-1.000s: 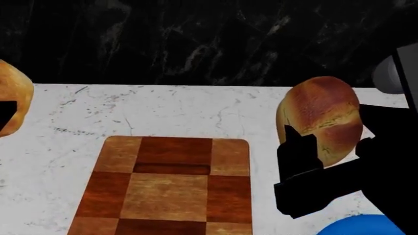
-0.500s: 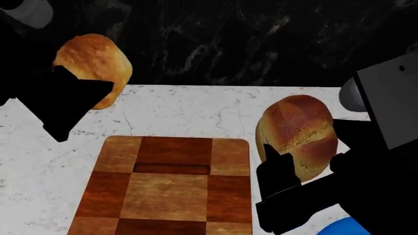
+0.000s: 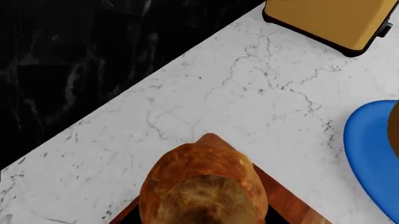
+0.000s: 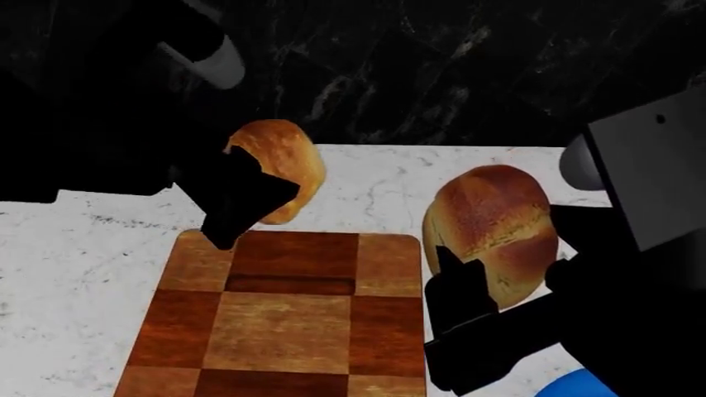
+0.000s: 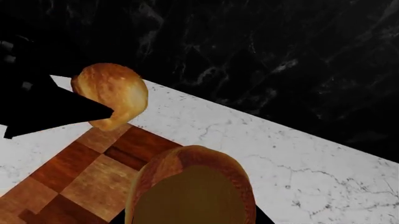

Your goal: Place all breads on the cutting board.

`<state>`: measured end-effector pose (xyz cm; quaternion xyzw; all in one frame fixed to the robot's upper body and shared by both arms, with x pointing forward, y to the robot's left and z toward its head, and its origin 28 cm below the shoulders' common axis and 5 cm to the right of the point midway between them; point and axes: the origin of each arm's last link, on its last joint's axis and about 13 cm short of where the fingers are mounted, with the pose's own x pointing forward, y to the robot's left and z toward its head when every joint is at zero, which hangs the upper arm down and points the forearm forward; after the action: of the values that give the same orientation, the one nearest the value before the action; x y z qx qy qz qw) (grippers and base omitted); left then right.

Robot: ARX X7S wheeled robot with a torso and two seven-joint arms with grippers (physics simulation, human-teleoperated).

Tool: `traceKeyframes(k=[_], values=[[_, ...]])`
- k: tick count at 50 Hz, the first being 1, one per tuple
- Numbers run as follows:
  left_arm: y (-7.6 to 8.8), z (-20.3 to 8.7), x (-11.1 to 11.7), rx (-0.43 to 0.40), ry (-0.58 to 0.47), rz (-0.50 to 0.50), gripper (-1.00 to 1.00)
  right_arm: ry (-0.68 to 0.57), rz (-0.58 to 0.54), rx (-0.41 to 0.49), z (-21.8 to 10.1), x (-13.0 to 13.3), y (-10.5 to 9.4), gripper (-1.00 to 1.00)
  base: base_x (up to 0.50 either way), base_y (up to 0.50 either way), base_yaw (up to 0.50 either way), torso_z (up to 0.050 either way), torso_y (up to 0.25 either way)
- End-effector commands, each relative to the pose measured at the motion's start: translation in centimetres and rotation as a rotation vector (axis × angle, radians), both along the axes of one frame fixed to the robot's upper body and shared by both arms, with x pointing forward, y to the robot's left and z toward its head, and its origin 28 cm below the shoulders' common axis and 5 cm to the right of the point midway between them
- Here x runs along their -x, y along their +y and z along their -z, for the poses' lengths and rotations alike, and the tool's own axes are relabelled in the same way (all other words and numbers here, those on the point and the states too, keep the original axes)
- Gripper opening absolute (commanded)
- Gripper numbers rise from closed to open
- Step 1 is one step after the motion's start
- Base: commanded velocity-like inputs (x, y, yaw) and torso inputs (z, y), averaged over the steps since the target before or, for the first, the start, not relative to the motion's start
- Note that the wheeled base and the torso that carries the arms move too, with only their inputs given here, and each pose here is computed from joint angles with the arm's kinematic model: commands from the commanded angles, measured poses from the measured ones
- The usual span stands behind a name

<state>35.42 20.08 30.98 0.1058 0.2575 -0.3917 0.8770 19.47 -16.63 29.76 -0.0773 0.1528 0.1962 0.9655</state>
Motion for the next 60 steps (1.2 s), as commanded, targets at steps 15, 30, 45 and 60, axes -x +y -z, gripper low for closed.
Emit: traceKeyframes(k=[15,30,45,60], values=[[-1.5,5.5,-1.5,-0.020,0.138,0.025,-1.00,-0.005,0.002,-0.002,0.1,0.9,-0.1,-1.00,0.00,0.00,0.00,0.001,0.001],[-1.1,6.9,-1.4,-0.069,0.170,0.015,-1.00,-0.009,0.010,0.007,-0.2,0.7,-0.2,-1.00,0.00,0.00,0.00,0.000,0.001],[-1.0,5.8,-0.9,-0.071,0.145,0.037,1.00,-0.006,0.004,-0.001,0.2,0.5,-0.2,-1.00,0.00,0.00,0.00,0.000,0.000],[0.9,2.7,2.5,-0.017,0.082,0.047,1.00,0.019,-0.055,0.016,0.1,-0.6,1.2,-1.00,0.00,0.00,0.00,0.000,0.000]])
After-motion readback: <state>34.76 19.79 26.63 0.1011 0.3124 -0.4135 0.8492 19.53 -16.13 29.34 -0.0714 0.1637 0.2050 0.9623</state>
